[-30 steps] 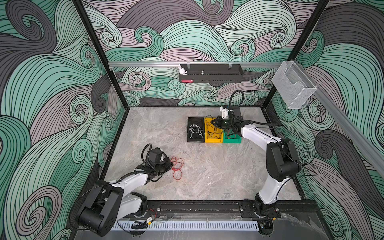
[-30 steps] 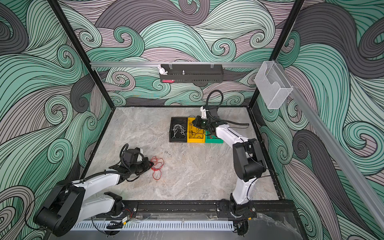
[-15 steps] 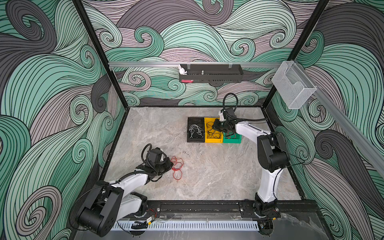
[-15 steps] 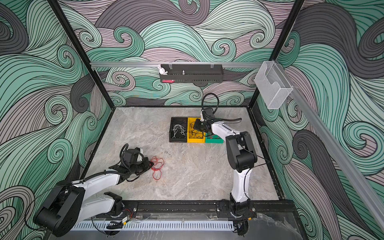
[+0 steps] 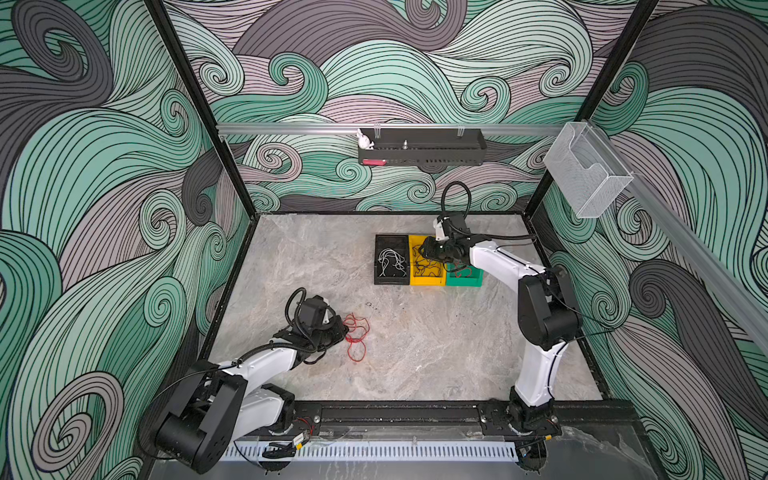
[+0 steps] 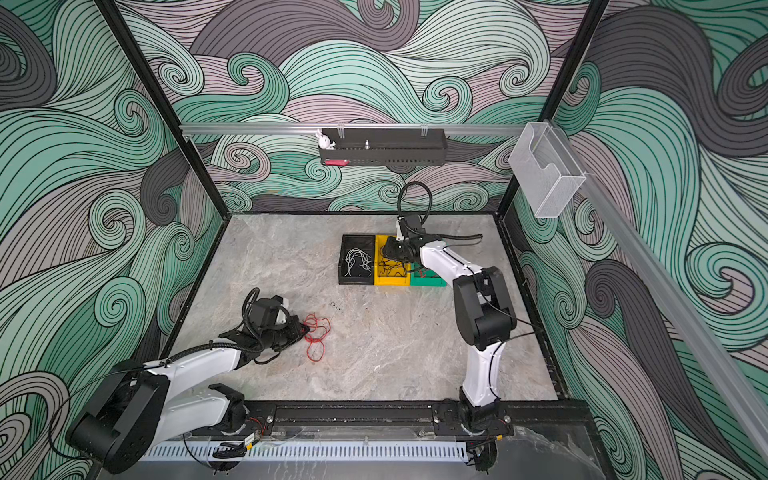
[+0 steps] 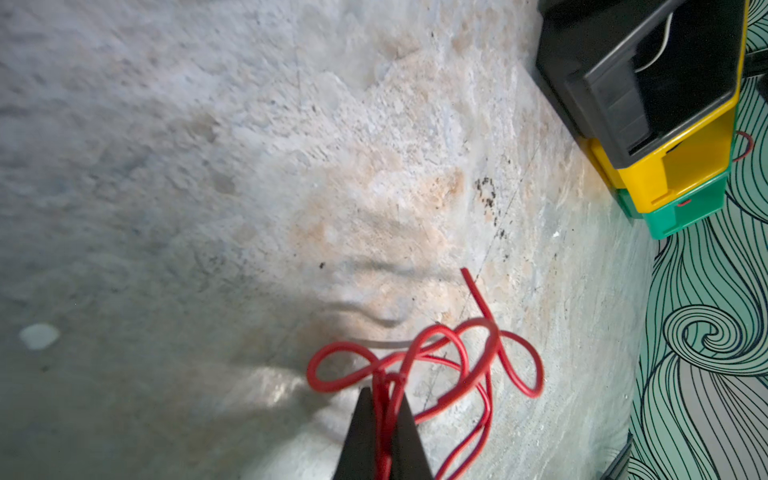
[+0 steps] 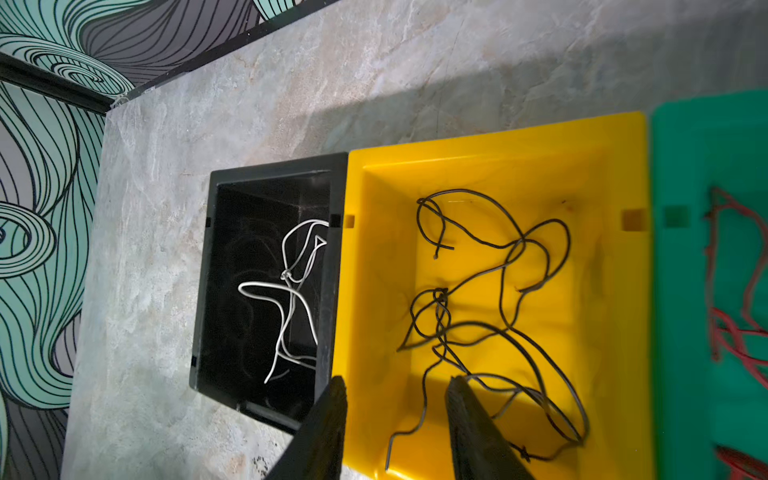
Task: Untangle the cables
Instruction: 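Lower the black wire into the yellow bin with the right gripper, then move the right gripper to the red tangle beside the left gripper, then grasp a strand of the red wire with the right gripper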
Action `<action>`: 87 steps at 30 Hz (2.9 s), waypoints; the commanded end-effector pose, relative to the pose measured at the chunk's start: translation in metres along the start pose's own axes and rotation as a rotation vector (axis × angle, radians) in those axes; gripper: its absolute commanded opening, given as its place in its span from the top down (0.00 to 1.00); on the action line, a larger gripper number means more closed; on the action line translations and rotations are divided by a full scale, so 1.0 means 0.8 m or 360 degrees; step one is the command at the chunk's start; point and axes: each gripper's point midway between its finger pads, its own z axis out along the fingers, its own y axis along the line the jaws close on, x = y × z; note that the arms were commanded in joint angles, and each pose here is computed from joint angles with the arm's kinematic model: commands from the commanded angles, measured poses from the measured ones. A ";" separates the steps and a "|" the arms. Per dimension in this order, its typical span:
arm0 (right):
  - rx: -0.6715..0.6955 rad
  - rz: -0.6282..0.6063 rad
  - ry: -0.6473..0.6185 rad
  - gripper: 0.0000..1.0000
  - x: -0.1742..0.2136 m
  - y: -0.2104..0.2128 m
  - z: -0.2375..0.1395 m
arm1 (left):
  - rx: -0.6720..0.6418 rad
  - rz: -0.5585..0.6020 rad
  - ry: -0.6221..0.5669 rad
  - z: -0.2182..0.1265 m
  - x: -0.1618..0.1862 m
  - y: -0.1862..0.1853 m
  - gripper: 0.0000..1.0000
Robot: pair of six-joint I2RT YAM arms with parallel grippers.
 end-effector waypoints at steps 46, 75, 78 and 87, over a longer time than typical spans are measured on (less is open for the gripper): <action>-0.0321 -0.0748 0.0502 0.51 0.312 0.122 -0.013 | 0.0150 0.0277 0.0105 0.013 0.033 -0.074 0.64; -0.0206 -0.0817 0.0467 0.92 0.310 0.112 0.022 | -0.0028 0.0274 0.0087 0.018 0.026 -0.052 0.94; -0.0156 -0.0805 0.0458 0.93 0.307 0.105 0.020 | -0.0054 0.0269 0.0068 0.013 0.024 -0.047 0.98; -0.0208 -0.0766 0.0422 0.92 0.302 0.108 0.008 | -0.0083 0.0257 0.0011 0.003 0.021 -0.038 1.00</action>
